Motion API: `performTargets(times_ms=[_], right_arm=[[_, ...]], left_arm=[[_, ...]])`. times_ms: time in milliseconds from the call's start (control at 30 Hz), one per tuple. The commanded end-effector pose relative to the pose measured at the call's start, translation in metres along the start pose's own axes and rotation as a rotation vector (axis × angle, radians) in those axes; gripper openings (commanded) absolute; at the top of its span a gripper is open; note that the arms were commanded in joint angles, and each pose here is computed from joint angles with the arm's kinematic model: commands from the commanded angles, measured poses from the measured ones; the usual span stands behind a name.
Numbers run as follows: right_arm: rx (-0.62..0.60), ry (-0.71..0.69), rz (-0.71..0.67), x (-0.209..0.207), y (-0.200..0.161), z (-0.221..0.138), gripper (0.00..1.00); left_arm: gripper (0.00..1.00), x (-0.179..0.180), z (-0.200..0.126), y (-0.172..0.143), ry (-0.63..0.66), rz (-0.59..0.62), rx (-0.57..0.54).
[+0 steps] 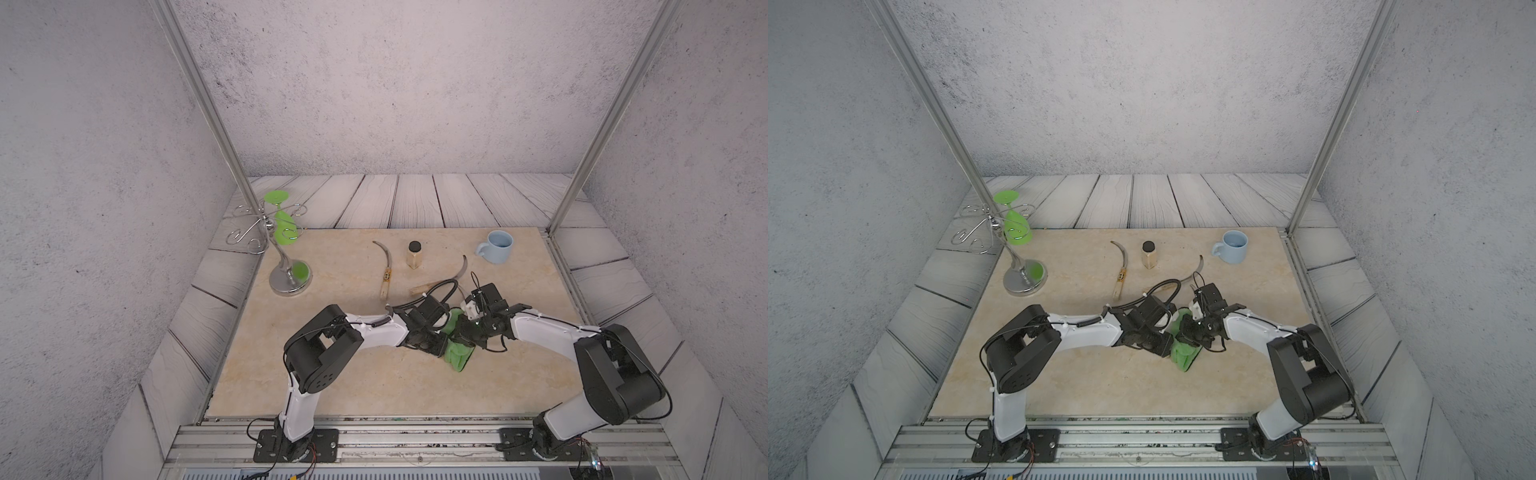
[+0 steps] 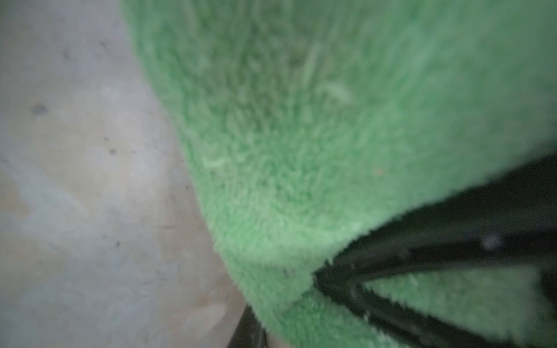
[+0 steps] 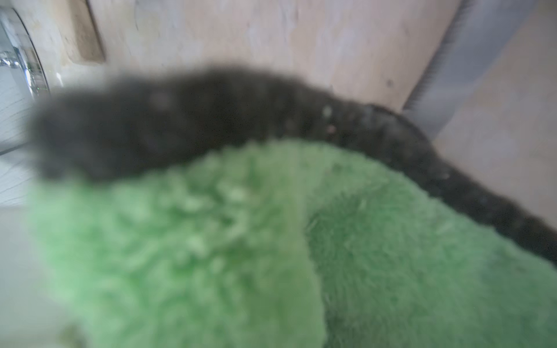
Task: Wipe small sickles with rags
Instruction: Wipe the small sickle.
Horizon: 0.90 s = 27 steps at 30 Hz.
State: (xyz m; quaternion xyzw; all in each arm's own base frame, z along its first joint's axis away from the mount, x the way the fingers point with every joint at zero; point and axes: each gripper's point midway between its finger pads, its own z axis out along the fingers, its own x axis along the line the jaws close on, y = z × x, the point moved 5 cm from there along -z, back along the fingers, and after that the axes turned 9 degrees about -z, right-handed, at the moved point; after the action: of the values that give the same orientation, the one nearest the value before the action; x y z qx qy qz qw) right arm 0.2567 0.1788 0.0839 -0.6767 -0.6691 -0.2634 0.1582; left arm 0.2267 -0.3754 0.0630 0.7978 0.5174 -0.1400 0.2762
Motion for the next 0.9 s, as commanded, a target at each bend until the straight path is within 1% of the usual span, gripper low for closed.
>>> performTargets(times_ms=[0,133,300,433,533,667,867], right_arm=[[-0.014,-0.159,0.025,-0.032,0.004,0.014,0.07],[-0.030,-0.234,0.023,-0.046,0.015,0.003,0.07],[-0.038,-0.285,0.026,-0.062,0.035,-0.006,0.07],[-0.054,-0.280,0.005,-0.065,0.051,-0.008,0.07],[-0.059,-0.230,-0.032,-0.052,0.059,-0.013,0.06],[-0.103,-0.204,-0.081,-0.032,0.056,-0.044,0.06],[-0.180,-0.245,-0.133,-0.014,0.035,-0.107,0.07]], left_arm=[[0.00,0.005,0.013,-0.032,0.011,-0.001,0.118],[0.00,0.006,0.011,-0.035,0.017,-0.002,0.121],[0.00,0.007,0.009,-0.036,0.021,-0.005,0.118],[0.00,0.008,0.007,-0.038,0.023,-0.006,0.118],[0.00,0.008,0.007,-0.038,0.026,-0.004,0.121],[0.00,0.010,0.003,-0.039,0.048,0.002,0.132],[0.00,0.013,-0.011,-0.044,0.092,0.014,0.153]])
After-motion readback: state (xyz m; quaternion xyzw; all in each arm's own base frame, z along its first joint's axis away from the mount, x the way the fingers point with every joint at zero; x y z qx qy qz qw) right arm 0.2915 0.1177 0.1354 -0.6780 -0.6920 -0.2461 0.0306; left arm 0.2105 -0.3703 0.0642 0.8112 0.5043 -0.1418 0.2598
